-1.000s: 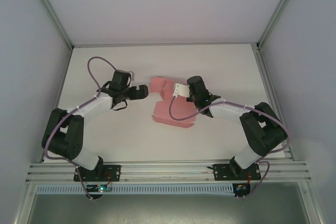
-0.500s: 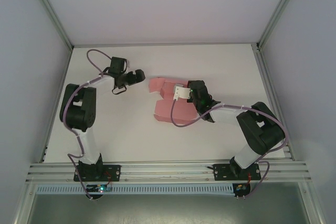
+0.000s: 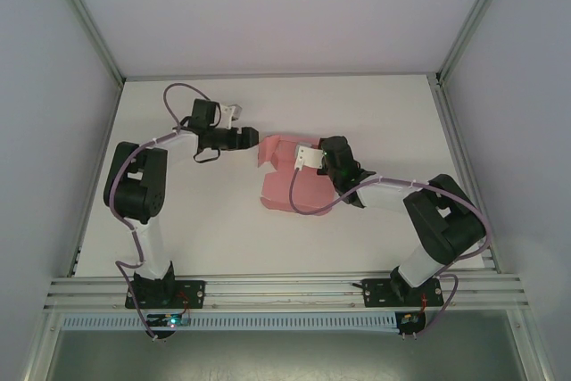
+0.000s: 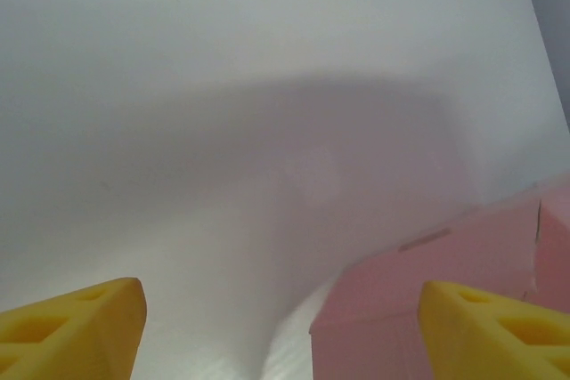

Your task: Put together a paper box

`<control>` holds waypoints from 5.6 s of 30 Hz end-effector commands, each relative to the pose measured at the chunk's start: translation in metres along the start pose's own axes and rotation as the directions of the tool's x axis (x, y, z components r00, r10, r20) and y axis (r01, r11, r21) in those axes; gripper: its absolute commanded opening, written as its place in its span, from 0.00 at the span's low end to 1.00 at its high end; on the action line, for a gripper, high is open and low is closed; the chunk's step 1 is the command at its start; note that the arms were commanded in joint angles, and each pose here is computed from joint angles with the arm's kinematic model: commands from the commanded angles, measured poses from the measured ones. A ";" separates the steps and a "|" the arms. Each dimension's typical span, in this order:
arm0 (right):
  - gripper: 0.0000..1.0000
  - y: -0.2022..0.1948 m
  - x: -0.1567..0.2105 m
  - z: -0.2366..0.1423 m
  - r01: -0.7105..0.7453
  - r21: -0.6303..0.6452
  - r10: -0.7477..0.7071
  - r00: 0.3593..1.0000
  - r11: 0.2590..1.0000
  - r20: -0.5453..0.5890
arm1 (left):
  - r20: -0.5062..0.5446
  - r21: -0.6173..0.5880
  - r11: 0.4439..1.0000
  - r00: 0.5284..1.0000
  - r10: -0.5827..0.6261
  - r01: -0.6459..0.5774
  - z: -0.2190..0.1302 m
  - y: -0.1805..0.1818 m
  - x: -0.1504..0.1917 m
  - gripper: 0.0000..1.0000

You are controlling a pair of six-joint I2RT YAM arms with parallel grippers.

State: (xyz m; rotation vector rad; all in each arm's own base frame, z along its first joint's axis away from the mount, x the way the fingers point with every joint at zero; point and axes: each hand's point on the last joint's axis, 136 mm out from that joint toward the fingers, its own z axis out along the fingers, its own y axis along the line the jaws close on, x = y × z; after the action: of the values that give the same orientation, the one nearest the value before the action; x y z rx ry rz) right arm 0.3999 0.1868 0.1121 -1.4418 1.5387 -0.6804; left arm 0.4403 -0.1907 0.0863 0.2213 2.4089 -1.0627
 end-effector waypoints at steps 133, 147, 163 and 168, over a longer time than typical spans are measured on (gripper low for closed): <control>0.98 -0.144 -0.026 -0.056 -0.787 -0.272 0.832 0.503 0.553 0.235 | 0.366 -0.494 0.861 0.869 0.333 -0.122 -0.060 -0.112 -0.032 0.00; 0.98 -0.158 -0.026 -0.052 -0.875 -0.292 0.904 0.297 0.386 0.306 | 0.411 -0.487 0.873 0.877 0.247 -0.018 -0.065 -0.106 -0.038 0.00; 0.98 -0.097 0.020 -0.081 -0.855 -0.260 0.892 0.446 0.450 0.078 | 0.421 -0.479 0.877 0.883 0.208 0.022 -0.082 -0.105 -0.050 0.00; 0.98 -0.098 0.032 -0.063 -0.893 -0.172 0.909 0.410 0.416 0.069 | 0.388 -0.452 0.891 0.892 0.230 -0.033 -0.071 -0.109 -0.049 0.00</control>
State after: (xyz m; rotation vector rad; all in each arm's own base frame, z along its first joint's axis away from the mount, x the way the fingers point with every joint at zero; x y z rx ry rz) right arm 0.3864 0.1356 0.2284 -0.5282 1.9146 0.2554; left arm 0.4161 -0.2086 0.2082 -0.0262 2.1390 -0.3852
